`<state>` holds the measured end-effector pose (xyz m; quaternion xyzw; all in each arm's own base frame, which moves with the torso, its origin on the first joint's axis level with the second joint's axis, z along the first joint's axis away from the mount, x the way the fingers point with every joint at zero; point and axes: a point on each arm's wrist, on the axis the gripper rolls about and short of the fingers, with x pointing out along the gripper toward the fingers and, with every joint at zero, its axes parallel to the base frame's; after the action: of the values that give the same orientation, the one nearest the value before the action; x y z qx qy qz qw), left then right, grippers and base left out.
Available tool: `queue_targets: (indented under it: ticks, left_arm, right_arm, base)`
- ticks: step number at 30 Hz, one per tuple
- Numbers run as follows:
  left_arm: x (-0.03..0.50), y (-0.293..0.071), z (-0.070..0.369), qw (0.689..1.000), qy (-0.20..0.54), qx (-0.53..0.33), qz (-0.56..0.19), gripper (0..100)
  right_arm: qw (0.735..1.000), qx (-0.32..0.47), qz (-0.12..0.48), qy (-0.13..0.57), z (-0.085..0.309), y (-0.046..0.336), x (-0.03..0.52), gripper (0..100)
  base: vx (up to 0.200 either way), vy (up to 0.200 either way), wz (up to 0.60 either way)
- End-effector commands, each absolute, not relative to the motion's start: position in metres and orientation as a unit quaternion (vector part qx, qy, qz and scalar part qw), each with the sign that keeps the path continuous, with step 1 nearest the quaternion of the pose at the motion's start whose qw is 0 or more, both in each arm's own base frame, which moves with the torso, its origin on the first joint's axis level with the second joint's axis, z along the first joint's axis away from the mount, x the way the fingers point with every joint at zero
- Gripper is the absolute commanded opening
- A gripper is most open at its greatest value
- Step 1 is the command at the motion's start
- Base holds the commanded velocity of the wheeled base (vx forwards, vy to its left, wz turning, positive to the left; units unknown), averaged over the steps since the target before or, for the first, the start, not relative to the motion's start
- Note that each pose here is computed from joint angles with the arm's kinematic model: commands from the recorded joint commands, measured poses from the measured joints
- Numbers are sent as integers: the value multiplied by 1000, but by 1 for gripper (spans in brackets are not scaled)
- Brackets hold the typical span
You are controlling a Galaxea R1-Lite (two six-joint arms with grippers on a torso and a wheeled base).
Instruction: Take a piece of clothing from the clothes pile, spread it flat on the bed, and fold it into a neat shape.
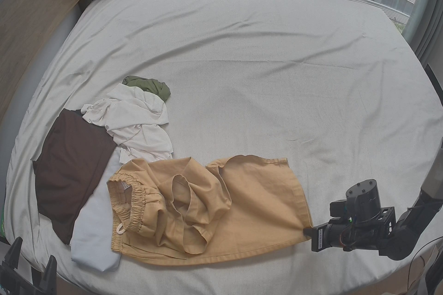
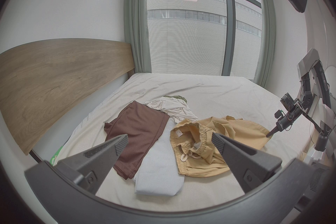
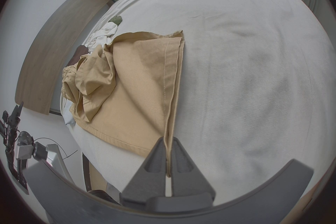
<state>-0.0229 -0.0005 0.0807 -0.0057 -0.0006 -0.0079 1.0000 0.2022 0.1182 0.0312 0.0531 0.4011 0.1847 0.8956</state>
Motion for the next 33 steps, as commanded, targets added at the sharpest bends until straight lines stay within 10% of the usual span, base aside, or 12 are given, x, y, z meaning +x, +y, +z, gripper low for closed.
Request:
queue_targets:
  ticks: [1,33]
  left_arm:
    - [-23,0,75,1000,0,-6,-8,100]
    - [-23,0,75,1000,0,-5,-8,100]
  right_arm:
    - [896,58,166,408,33,103,192,0]
    - [876,64,100,468,19,57,159,0]
  base:
    - [0,0,0]
    - [0,0,0]
